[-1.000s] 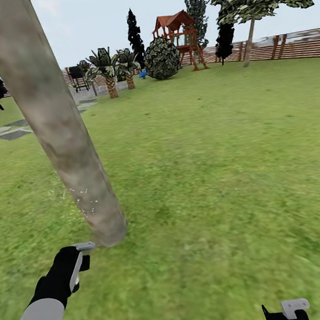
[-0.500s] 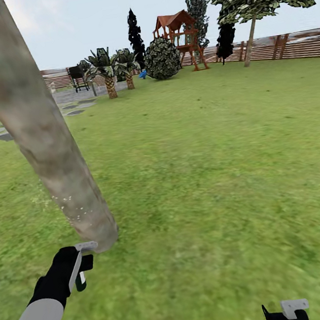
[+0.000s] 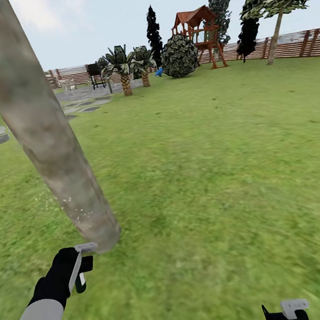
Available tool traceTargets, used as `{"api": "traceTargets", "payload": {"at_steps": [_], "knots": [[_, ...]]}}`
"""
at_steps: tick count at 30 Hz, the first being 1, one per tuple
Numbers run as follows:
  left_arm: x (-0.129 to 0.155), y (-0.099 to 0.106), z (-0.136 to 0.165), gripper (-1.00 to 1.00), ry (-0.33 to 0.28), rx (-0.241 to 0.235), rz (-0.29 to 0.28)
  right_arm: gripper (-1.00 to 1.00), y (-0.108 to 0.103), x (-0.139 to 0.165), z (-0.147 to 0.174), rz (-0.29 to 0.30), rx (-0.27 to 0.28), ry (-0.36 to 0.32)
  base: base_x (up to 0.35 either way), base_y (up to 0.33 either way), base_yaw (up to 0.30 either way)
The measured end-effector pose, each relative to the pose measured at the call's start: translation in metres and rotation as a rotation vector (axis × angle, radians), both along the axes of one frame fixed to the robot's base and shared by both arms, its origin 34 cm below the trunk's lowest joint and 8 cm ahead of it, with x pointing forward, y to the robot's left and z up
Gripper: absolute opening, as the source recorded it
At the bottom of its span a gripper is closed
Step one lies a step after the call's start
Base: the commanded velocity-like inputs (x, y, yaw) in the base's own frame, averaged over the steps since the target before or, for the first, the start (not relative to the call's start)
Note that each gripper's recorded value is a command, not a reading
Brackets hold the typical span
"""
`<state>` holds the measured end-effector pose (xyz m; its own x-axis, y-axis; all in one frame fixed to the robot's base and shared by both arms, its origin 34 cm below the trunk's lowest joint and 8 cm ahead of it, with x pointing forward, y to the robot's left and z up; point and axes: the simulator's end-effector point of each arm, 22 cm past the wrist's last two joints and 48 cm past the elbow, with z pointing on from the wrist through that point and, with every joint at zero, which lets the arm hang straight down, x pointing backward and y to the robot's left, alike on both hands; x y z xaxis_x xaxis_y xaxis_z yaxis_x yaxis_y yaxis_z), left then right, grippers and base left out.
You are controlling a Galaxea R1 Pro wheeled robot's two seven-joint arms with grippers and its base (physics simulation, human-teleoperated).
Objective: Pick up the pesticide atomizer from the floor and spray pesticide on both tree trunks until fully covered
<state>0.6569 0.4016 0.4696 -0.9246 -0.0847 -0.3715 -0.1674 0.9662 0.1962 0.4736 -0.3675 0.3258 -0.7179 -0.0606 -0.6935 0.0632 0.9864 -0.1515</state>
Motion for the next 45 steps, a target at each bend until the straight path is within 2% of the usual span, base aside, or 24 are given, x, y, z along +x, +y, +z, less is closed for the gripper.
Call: {"api": "traceTargets", "payload": {"at_steps": [7, 15, 18, 21, 24, 29, 40, 45], "knots": [[-0.001, 0.003, 0.0, -1.0, 0.001, 0.008, 0.0, 1.0, 0.0, 0.0, 0.0, 0.0, 0.0, 0.0, 0.238, -0.193, 0.011], [0.004, 0.001, 0.004, -1.0, -0.011, 0.003, -0.002, 1.0, 0.0, 0.0, 0.0, 0.0, 0.0, 0.001, 0.056, -0.038, 0.244], [0.012, -0.001, 0.016, -1.0, -0.012, -0.002, 0.001, 1.0, 0.0, 0.0, 0.0, 0.0, 0.0, 0.0, 0.0, 0.0, 0.276], [0.032, -0.001, 0.042, -1.0, -0.008, -0.012, 0.012, 1.0, 0.0, 0.0, 0.0, 0.0, 0.0, 0.0, 0.0, 0.0, 0.276], [0.058, -0.001, 0.072, -1.0, -0.045, -0.017, 0.015, 1.0, 0.0, 0.0, 0.0, 0.0, 0.0, 0.0, 0.0, 0.0, 0.265], [0.08, -0.006, 0.096, -1.0, -0.083, -0.019, 0.008, 1.0, -0.001, 0.0, 0.0, -0.001, -0.001, 0.0, 0.0, -0.085, 0.072], [0.105, -0.004, 0.128, -1.0, -0.135, -0.018, 0.01, 1.0, -0.006, 0.0, 0.001, -0.002, -0.009, 0.0, -0.093, -0.253, 0.003], [0.116, -0.004, 0.143, -1.0, -0.161, -0.02, 0.01, 1.0, -0.006, 0.0, 0.001, -0.002, -0.008, 0.0, 0.165, -0.231, 0.244]]}}
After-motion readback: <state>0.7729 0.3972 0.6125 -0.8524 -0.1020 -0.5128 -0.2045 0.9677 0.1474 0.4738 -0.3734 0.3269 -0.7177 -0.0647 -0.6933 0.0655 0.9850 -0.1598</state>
